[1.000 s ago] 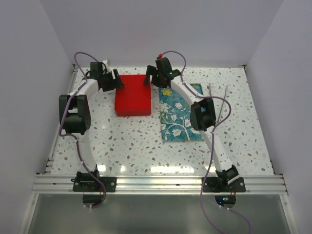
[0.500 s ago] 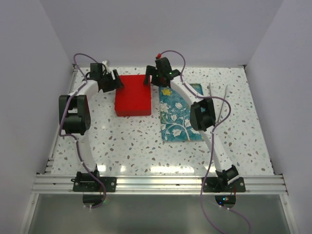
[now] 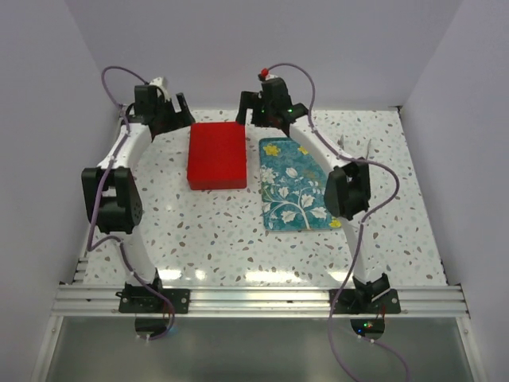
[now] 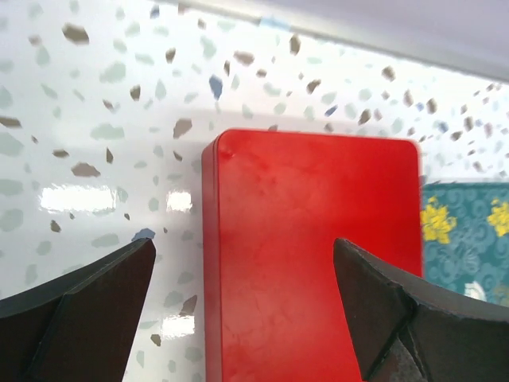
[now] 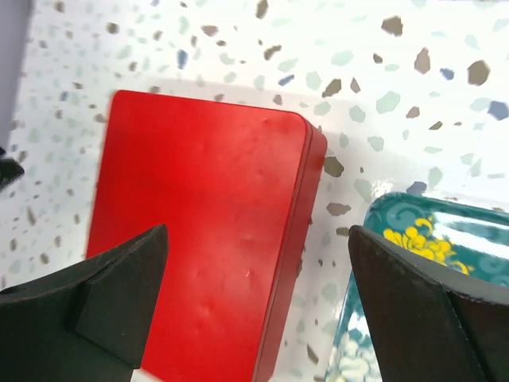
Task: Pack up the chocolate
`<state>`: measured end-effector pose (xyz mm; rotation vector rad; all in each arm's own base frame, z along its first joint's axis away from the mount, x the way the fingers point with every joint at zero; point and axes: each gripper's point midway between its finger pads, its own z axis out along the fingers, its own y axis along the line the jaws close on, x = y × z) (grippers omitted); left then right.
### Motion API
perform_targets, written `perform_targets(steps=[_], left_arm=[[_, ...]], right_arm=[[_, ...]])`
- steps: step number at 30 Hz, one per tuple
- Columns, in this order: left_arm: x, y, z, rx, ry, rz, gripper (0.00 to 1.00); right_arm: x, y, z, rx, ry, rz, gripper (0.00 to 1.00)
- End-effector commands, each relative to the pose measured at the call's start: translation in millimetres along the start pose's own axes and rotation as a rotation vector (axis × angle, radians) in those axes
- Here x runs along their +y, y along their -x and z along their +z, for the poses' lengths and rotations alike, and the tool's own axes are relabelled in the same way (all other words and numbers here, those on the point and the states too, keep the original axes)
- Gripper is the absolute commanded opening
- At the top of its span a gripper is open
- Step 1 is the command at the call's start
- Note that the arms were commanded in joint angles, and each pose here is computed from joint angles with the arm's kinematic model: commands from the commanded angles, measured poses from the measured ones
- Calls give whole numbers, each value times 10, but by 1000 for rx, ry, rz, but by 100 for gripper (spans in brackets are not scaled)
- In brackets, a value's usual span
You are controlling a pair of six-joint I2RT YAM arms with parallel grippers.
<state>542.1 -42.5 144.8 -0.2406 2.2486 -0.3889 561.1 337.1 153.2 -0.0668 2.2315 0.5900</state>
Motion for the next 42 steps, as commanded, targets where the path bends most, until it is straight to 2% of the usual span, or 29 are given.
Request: perform_targets(steps=[1,3,4,5,7,8,9,10,11,12,13,18,24,29,42], left_arm=[[-235,582,-605,-176,-9,53,100],[-307,648,-862,-221,-16,54,100],[-316,641,-1026,-247,-10,53,100],[-307,631,-1104,-259,-3,50,100],[-297,588,-1332,-289,14,45,100],[-294,562,-1398,-296,18,39,100],[-251,456,-1417,-284,29,36,100],[-280,499,-1600,-322,31,36,100],[-273,474,-1659,-330,35,38,100],[-227,380,-1682,-323,50,33,100],[-236,406,-1841,-359,59,36,100],[-128,195,-2062,-367,102,68,100],[-53,214,-2274,-392,166,66,100],[-53,312,-2481,-454,187,57,100],[-22,283,-2688,-495,211,38,100]], right_arm=[[397,812,-904,-209,92,-78,99],[274,614,-953,-163,61,-108,99],[301,697,-1178,-189,60,-119,98],[181,479,-1154,-137,35,-134,98],[73,369,-1293,-118,0,-145,99],[100,395,-1497,-134,5,-152,99],[-60,157,-1486,-82,-34,-155,99],[-127,67,-1532,-68,-53,-155,98],[-143,115,-1734,-100,-68,-154,99],[-290,-127,-1725,-52,-100,-144,99],[-355,-174,-1805,-52,-118,-134,99],[-776,-496,-2232,-46,-206,-47,99],[-1190,-464,-2708,-78,-307,-30,99],[-1257,-317,-3030,-125,-339,-51,99],[-1236,-449,-3111,-90,-307,-75,99]])
